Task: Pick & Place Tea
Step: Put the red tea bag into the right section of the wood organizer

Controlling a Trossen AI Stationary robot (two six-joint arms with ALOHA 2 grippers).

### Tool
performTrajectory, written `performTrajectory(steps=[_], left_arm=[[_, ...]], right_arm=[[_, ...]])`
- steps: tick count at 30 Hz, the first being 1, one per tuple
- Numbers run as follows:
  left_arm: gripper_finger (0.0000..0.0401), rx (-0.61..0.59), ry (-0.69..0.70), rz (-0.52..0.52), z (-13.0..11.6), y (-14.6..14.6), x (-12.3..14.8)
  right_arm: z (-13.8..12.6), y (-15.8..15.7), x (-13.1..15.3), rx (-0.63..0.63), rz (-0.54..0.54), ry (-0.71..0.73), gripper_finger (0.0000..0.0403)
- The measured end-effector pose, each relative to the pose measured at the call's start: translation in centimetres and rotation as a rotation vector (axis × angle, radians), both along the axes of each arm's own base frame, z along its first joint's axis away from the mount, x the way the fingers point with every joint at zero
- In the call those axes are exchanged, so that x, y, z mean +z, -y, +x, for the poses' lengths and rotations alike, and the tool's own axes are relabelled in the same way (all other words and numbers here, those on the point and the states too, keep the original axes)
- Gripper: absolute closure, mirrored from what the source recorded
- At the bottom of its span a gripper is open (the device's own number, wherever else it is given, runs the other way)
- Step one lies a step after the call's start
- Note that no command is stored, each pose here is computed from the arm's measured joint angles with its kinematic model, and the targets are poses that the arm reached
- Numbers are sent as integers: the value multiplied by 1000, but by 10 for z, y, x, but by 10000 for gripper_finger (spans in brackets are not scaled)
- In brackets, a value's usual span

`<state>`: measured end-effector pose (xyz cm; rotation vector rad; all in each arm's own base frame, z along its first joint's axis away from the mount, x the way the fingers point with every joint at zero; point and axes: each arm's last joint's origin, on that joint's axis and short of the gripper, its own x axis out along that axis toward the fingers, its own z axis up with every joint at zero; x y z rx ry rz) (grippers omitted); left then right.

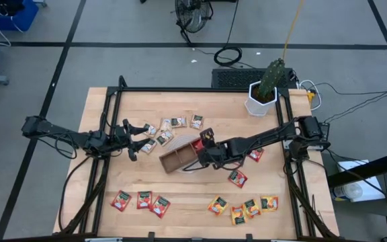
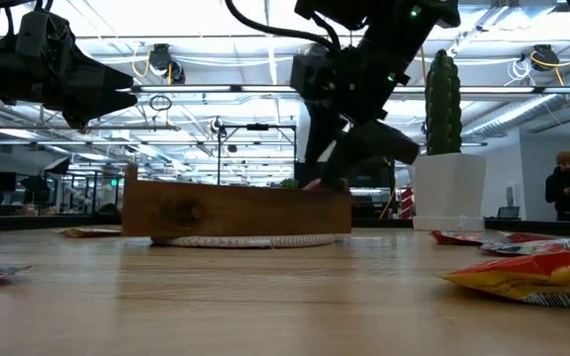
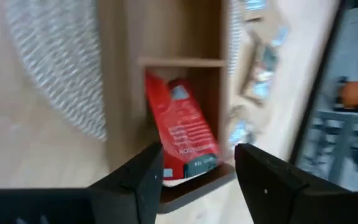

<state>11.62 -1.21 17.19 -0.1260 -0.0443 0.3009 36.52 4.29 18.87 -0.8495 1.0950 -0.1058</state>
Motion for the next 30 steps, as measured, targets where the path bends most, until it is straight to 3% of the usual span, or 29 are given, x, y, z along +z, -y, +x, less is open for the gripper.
performTrajectory(steps=[6,17,22,26,30], left_arm=[[162,0,0,0,0,0,0],[162,0,0,0,0,0,0],[162,0,0,0,0,0,0],[162,0,0,0,0,0,0],[162,0,0,0,0,0,0]], right_arm=[[8,-1,7,-12,-80,97,232],[26,13,22,-36,-56,330,234],[9,8,27,-6,-146,178,232],[-6,-9,21,32,-104,50,232],[-13,-20,14,94,7,-33,232]])
